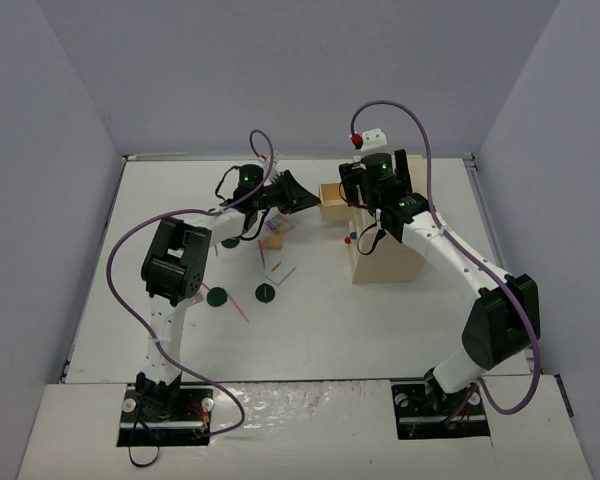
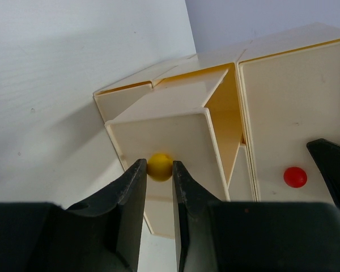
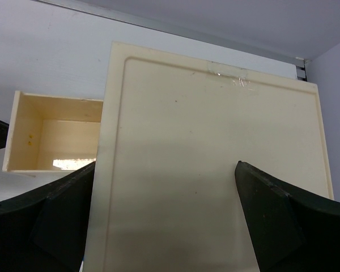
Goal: Organize the makeup
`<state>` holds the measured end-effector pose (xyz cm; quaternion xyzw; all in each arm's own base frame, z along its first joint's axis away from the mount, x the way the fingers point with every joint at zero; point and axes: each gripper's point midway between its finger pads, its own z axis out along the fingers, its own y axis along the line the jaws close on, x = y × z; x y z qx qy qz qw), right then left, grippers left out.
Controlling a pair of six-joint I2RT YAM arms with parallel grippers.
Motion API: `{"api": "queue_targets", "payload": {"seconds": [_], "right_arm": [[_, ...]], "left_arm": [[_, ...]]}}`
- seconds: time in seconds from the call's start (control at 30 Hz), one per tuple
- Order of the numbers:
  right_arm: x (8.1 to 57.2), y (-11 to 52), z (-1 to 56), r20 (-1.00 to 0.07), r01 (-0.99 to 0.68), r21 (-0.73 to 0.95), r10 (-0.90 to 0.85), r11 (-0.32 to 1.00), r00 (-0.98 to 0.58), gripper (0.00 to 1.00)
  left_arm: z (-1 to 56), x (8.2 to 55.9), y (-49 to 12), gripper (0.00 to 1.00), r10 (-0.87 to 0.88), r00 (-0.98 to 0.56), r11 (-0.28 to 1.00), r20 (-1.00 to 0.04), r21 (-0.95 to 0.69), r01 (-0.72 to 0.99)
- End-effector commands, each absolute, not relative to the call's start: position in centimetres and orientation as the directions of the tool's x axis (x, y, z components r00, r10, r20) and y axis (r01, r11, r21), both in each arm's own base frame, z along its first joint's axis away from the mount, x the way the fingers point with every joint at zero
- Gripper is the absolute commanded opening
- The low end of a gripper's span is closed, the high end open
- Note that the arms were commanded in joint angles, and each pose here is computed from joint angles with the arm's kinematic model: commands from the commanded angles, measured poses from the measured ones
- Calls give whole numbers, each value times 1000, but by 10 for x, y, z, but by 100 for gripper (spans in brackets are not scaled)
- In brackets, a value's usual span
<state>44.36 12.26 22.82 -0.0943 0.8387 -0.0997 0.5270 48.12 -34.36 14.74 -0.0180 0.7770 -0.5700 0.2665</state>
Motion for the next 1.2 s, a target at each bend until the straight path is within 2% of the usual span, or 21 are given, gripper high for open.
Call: {"api": "queue_targets", "payload": {"seconds": [0.0,0.63,0.67,0.73,0.8,0.87,1.07,1.17], "right_arm": [[442,95,209,-816,19,-340,-285,940,-503,95],[441,105,214,-823,-46,-315,-297,948,-484,95],[441,107,215,-825,-57,-311,-299,949,-479,95],[440,111,219,-830,-79,-299,-300,951,-470,95],[438,115,222,-837,-98,-284,-297,954,-460,96],[438,118,224,-841,-114,-275,-296,955,-454,96],[435,124,233,-851,-150,-257,-297,955,-433,96],[432,126,240,-857,-168,-250,-298,954,-419,96]], "left_arm": [[191,489,-318,0,-331,-813,376,-479,-857,352],[210,495,-301,1,-321,-788,438,-525,-820,368],[210,496,-300,4,-320,-787,447,-528,-816,366],[211,495,-299,16,-310,-786,464,-535,-807,366],[212,496,-298,20,-305,-785,473,-539,-801,366],[213,496,-297,34,-296,-784,488,-546,-792,367],[232,495,-294,61,-290,-767,501,-573,-773,388],[241,493,-289,68,-279,-759,531,-588,-753,388]]}}
